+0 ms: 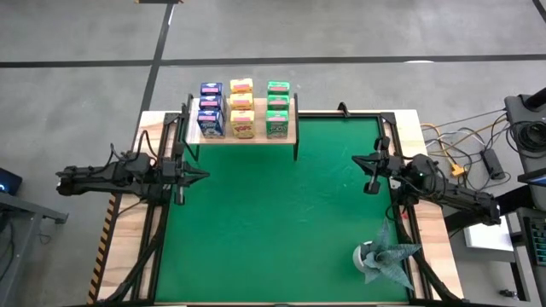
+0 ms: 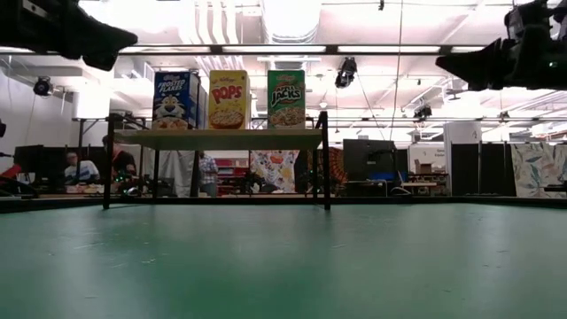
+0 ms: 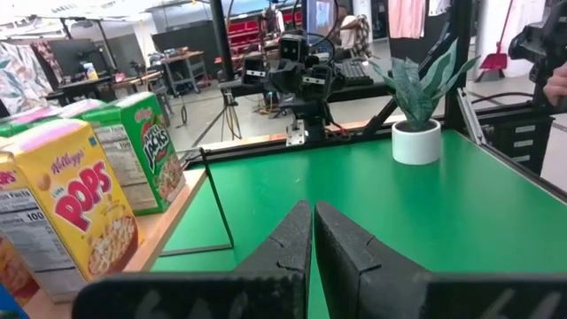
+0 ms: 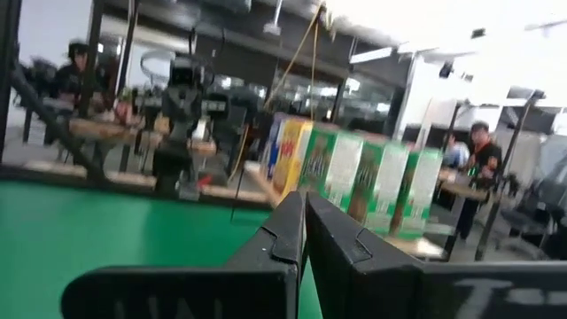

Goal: Stack cereal on shelf
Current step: Return to Home Position

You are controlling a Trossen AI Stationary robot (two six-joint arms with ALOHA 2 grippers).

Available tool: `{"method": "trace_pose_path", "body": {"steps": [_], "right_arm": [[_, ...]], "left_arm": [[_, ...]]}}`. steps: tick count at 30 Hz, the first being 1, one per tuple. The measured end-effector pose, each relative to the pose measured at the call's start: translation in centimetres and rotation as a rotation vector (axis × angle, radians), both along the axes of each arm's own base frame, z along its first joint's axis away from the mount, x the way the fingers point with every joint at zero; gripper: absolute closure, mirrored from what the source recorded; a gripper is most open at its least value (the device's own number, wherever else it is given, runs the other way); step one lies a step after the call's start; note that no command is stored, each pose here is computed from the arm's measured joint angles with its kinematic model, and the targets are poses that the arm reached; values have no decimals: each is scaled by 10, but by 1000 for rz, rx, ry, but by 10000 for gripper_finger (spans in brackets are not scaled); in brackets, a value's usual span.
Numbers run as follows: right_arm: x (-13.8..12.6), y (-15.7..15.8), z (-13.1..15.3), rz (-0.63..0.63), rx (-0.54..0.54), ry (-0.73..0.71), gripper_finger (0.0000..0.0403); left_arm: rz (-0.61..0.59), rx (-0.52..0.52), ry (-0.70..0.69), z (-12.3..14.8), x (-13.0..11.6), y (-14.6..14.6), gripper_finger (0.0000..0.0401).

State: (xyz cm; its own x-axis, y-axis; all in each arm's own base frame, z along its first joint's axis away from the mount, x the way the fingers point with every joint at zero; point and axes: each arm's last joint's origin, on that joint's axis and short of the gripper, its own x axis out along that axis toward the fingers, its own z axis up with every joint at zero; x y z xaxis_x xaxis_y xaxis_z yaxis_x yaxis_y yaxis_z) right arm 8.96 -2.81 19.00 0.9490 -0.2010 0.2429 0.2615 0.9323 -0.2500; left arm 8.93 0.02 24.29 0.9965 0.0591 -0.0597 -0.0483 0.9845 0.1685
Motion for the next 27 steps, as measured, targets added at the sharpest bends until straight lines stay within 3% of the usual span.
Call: {"method": "trace_pose_path", "body": {"steps": [18, 27], "right_arm": [[2, -1, -8, -16, -57, 99, 394], [2, -1, -9, -21, -64, 104, 394]], "left_arm": [[-45, -37, -144, -67, 19, -2, 401], [-42, -48, -146, -65, 19, -2, 401]]}}
